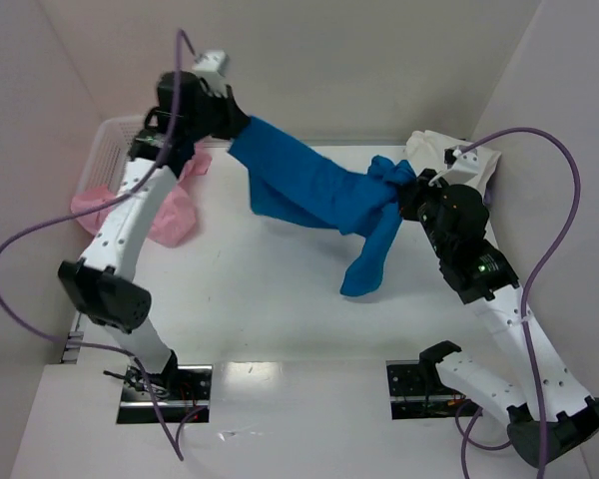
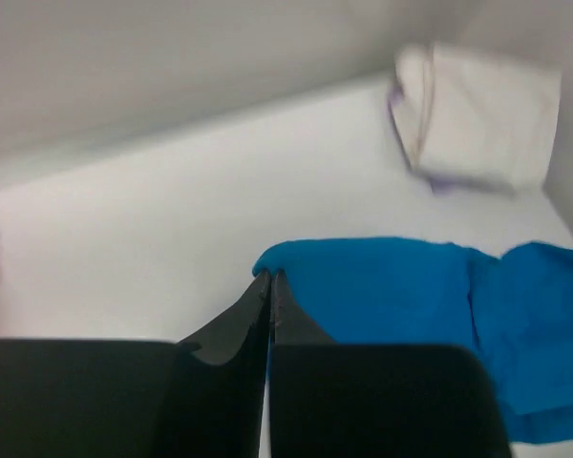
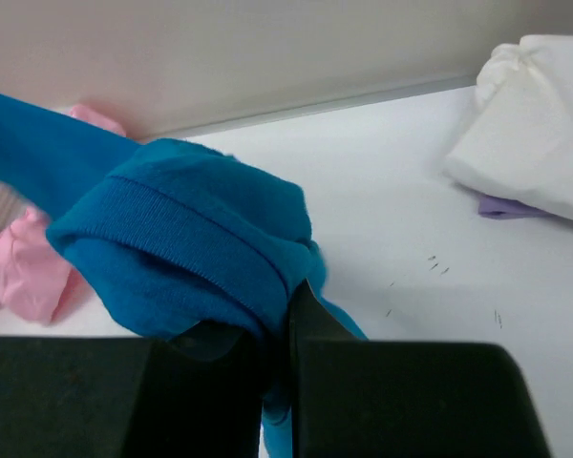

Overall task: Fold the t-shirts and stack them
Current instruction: Flatten out the tshirt

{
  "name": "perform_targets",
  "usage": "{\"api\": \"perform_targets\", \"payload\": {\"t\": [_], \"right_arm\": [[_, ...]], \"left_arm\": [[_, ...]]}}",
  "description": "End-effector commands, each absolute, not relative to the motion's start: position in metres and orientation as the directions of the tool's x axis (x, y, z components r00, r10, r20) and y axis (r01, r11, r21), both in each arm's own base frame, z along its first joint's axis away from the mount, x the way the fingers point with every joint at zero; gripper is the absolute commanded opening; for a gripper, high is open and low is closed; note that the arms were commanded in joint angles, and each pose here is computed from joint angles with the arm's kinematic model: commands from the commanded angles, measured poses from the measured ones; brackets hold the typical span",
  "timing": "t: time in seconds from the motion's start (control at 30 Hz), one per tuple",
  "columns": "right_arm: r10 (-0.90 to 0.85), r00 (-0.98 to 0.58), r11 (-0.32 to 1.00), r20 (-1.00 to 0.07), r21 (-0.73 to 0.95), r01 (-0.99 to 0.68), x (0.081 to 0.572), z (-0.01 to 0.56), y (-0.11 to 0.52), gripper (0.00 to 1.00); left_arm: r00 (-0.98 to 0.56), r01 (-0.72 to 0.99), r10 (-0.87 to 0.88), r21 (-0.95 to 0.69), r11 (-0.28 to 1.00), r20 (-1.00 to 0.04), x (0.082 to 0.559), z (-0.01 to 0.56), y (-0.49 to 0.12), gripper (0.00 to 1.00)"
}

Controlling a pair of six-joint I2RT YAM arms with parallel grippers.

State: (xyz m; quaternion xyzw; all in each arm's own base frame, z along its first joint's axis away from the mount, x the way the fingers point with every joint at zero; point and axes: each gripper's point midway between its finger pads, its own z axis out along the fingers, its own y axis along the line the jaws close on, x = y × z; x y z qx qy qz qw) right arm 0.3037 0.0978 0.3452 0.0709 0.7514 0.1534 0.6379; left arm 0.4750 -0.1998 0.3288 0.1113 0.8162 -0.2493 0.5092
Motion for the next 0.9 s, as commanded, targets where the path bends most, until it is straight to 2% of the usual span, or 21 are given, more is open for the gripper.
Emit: {"api": "perform_targets", "payload": {"t": [0.0, 0.07, 0.23, 0.3, 0.33, 0.37, 0.6, 0.73, 0.77, 0.87], "right_arm": [[0.387, -0.059, 0.917, -0.92, 0.391, -0.083, 0.328, 0.371, 0.09, 0.03], [0.398, -0.027, 0.913, -0.917, 0.398, -0.087, 0.334, 0.381, 0.089, 0.03], [0.375, 0.022, 0.926, -0.927, 0.373, -0.06, 0.343, 0.397, 0.081, 0.03], [0.372, 0.014, 0.927, -0.928, 0.371, -0.057, 0.346, 0.394, 0.082, 0.07], [0.381, 0.017, 0.924, -0.924, 0.38, -0.047, 0.346, 0.394, 0.081, 0.12], [0.381, 0.017, 0.924, -0.924, 0.38, -0.047, 0.346, 0.394, 0.081, 0.12], [0.374, -0.061, 0.927, -0.926, 0.375, -0.011, 0.345, 0.35, 0.081, 0.12], [0.374, -0.122, 0.925, -0.919, 0.379, -0.021, 0.344, 0.324, 0.087, 0.12], [0.371, -0.13, 0.926, -0.919, 0.376, -0.018, 0.344, 0.32, 0.087, 0.12], [0.375, -0.152, 0.923, -0.915, 0.384, -0.034, 0.341, 0.311, 0.091, 0.11]], "left_arm": [[-0.198, 0.284, -0.087, -0.143, 0.948, -0.976, 0.449, 0.453, -0.128, 0.0], [-0.13, 0.229, -0.096, -0.124, 0.966, -0.987, 0.431, 0.485, -0.099, 0.0], [-0.035, 0.09, -0.102, -0.105, 0.99, -0.994, 0.4, 0.52, -0.049, 0.0], [-0.026, 0.066, -0.094, -0.096, 0.993, -0.995, 0.393, 0.525, -0.041, 0.0], [-0.052, 0.064, -0.091, -0.095, 0.993, -0.994, 0.392, 0.519, -0.041, 0.0], [-0.049, 0.052, -0.092, -0.094, 0.994, -0.995, 0.387, 0.521, -0.038, 0.0], [-0.18, 0.104, -0.135, -0.155, 0.982, -0.974, 0.371, 0.464, -0.052, 0.0], [-0.372, 0.098, -0.156, -0.206, 0.974, -0.915, 0.357, 0.385, -0.06, 0.0], [-0.36, 0.096, -0.17, -0.218, 0.971, -0.917, 0.352, 0.39, -0.06, 0.0], [-0.478, 0.059, -0.204, -0.263, 0.963, -0.854, 0.336, 0.328, -0.062, 0.0]]}}
